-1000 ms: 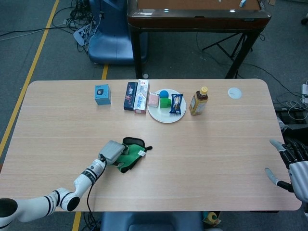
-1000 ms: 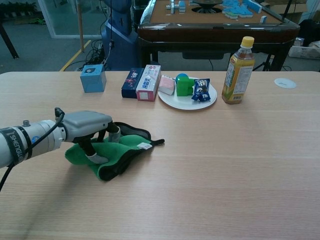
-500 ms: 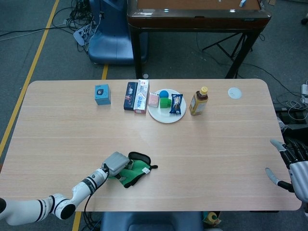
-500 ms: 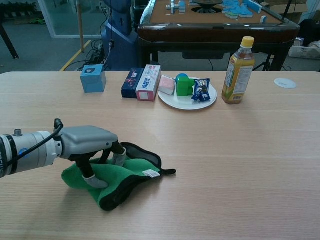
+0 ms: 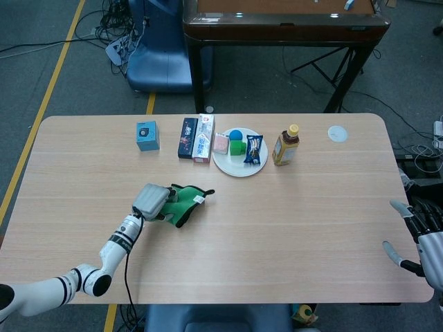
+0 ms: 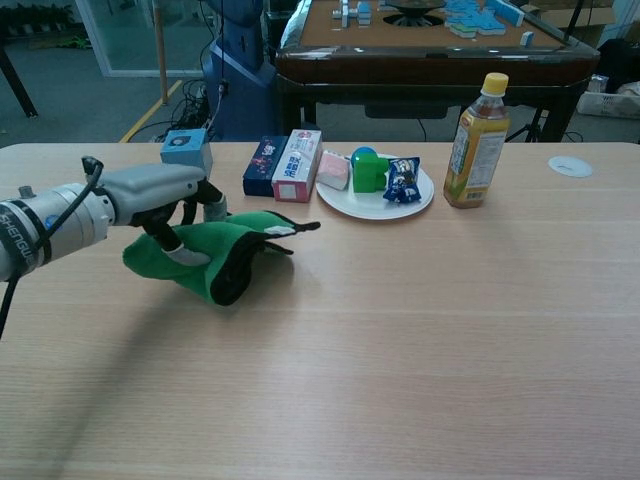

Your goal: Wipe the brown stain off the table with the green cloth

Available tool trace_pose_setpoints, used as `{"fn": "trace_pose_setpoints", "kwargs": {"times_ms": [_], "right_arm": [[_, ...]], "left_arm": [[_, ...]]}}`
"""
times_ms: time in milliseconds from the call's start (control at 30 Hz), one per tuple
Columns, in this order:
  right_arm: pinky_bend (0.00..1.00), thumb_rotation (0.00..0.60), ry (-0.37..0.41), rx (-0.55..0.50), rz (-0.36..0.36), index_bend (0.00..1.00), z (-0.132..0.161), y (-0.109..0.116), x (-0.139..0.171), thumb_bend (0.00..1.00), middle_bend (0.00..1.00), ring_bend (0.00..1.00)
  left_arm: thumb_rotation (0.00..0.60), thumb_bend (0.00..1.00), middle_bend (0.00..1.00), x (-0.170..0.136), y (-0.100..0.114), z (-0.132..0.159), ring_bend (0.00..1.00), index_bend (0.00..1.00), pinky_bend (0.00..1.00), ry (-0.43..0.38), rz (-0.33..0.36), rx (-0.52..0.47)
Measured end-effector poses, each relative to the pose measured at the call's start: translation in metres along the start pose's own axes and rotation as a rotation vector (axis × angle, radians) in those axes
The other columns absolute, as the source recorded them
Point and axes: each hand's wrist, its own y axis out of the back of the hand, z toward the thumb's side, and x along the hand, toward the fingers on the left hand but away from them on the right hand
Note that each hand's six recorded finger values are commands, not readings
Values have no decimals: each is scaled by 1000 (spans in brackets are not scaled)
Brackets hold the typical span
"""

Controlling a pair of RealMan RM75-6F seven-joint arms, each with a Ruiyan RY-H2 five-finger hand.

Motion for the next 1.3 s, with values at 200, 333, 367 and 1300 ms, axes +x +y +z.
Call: {"fn": "trace_pose_setpoints", "kwargs": {"times_ms": [200,333,367,1300], "right_arm": [[105,600,0,-1,2,149,1,-1,-1,368,242,100],[105,600,-3,0,2,149,0,-1,-1,368,242,100],[105,600,-4,1,2,149,-1,-1,0,368,242,100],[105,600,36,-13,64,149,7,-18,-13,367,242,100]], "left_arm": [[600,225,392,17,21,-12,443,418,593,36,97,-28],[600,224,62,27,20,-19,164,90,397,65,78,-40],[600,224,18,28,18,-19,118,31,359,68,69,-44],[600,223,0,-101,41,-95,58,0,253,274,136,-68]]}}
